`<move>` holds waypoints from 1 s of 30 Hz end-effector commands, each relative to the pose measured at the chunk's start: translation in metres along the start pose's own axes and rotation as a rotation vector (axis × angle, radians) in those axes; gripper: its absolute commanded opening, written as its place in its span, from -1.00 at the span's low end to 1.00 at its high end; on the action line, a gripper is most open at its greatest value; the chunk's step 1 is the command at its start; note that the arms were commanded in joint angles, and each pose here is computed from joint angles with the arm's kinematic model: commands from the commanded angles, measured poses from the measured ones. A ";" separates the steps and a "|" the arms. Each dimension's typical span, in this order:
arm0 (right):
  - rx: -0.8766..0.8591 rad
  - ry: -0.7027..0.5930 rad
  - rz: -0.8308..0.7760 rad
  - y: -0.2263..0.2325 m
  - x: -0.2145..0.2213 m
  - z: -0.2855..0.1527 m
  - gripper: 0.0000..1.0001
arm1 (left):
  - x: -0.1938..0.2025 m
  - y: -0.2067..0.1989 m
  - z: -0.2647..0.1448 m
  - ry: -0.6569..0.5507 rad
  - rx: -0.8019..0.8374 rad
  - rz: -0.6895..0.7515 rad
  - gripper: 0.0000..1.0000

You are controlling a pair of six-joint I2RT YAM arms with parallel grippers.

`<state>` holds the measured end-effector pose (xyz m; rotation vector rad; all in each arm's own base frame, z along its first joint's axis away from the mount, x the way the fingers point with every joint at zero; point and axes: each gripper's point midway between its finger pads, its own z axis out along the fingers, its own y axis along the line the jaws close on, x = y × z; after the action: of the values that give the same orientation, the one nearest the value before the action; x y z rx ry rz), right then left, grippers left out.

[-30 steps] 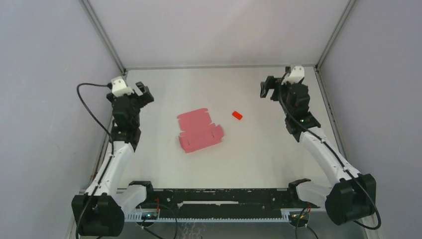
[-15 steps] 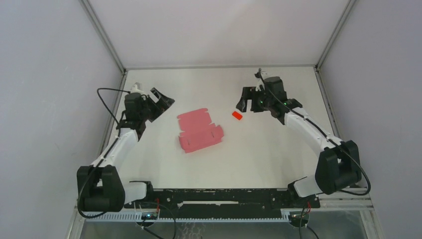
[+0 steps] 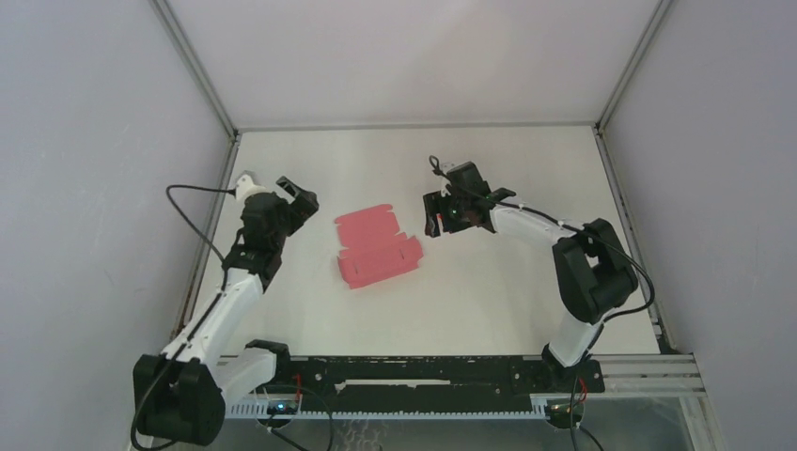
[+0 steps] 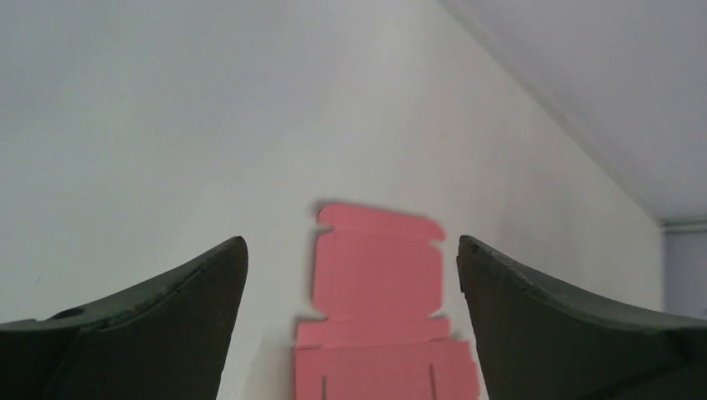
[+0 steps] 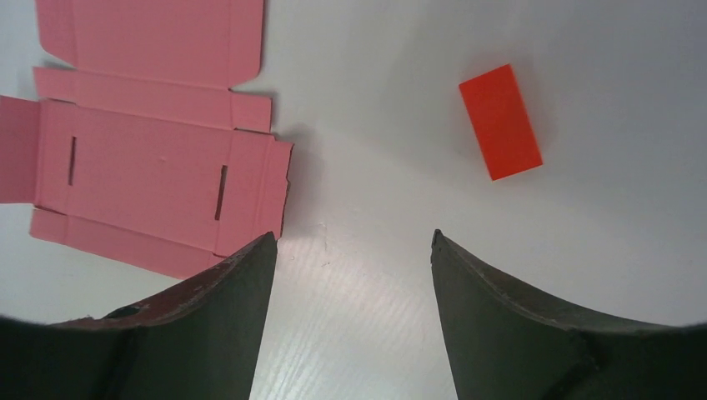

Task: Fold the paper box
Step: Fold the paper box at the center of the board.

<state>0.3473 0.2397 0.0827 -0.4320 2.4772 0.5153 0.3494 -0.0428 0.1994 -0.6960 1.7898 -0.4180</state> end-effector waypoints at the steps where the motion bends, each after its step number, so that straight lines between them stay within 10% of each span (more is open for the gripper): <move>1: -0.030 -0.067 -0.056 0.012 -0.023 0.009 0.50 | 0.014 0.001 0.004 0.079 -0.117 0.116 0.99; 30: -0.068 0.050 0.050 0.042 0.012 0.031 0.17 | 0.057 -0.011 0.061 0.224 -0.046 0.227 0.57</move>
<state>0.3367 0.2893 0.0400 -0.5380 2.5299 0.6368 0.3737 -0.0823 0.1043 -0.5268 2.1731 -0.2961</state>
